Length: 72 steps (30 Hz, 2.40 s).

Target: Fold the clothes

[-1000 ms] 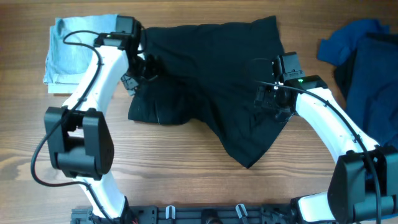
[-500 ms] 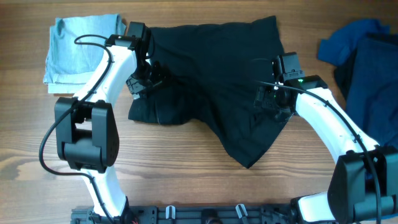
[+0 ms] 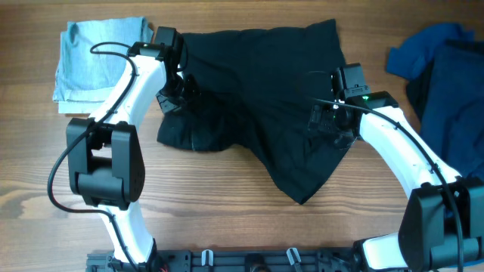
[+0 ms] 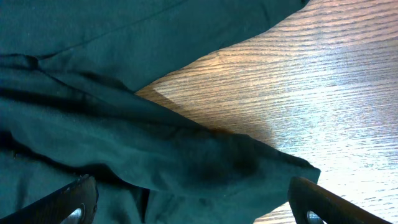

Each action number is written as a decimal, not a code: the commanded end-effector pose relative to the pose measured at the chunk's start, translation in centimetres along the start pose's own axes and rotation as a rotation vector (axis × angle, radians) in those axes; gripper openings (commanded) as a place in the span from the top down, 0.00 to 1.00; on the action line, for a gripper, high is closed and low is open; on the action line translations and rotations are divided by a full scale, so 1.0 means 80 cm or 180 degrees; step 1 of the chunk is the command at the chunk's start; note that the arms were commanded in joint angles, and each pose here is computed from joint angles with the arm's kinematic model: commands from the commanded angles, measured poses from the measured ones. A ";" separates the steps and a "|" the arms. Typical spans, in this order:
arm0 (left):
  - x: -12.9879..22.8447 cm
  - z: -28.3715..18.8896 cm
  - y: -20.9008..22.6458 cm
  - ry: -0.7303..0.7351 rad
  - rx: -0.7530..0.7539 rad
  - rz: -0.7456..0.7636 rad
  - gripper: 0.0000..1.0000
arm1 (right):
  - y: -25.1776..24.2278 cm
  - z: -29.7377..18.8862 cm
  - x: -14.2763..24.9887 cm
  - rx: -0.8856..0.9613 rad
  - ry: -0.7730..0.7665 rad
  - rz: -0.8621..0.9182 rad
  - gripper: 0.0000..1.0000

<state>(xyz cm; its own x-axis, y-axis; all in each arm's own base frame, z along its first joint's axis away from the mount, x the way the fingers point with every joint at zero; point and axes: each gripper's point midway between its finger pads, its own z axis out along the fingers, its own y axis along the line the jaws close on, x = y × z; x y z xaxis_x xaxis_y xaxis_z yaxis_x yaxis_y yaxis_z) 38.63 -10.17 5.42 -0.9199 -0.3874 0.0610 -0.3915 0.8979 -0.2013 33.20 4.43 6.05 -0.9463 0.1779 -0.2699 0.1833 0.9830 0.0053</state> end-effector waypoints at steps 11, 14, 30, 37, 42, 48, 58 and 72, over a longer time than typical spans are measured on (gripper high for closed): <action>-0.001 0.007 0.004 -0.0001 -0.0070 0.0024 0.95 | -0.006 0.003 -0.002 0.0089 0.0004 -0.0029 0.00; -0.005 0.007 0.001 -0.0046 -0.0039 0.0021 0.50 | -0.006 0.003 -0.002 0.0089 0.0004 -0.0032 0.01; -0.009 0.026 0.007 -0.0126 -0.0040 -0.0220 0.42 | -0.006 0.003 -0.003 0.0085 -0.0006 -0.0028 0.00; -0.009 0.022 0.005 -0.0143 -0.0012 -0.0222 0.84 | -0.006 0.003 -0.004 0.0082 -0.0014 -0.0027 0.01; -0.007 0.019 0.006 -0.0129 -0.0021 -0.0223 0.96 | -0.006 0.003 -0.004 0.0084 -0.0010 -0.0030 0.01; 0.001 -0.029 0.000 -0.0229 0.0030 -0.0127 0.96 | -0.006 0.003 -0.003 0.0086 -0.0005 -0.0031 0.01; 0.079 -0.095 0.011 -0.0013 -0.0129 0.0029 0.96 | -0.008 0.003 0.006 0.0104 0.0090 -0.0039 0.01; 0.186 -0.103 0.046 0.0438 -0.1350 0.0412 0.96 | -0.013 0.002 0.020 0.0147 0.0243 -0.0051 0.01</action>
<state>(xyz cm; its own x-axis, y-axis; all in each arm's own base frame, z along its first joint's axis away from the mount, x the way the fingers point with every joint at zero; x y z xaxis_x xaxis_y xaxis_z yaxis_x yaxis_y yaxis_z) 24.09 -10.90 13.32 -0.9356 -0.2679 0.2299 -0.2475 0.9622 0.1141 31.35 4.09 5.63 -0.9645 0.1742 -0.1984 0.1822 0.9830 -0.0227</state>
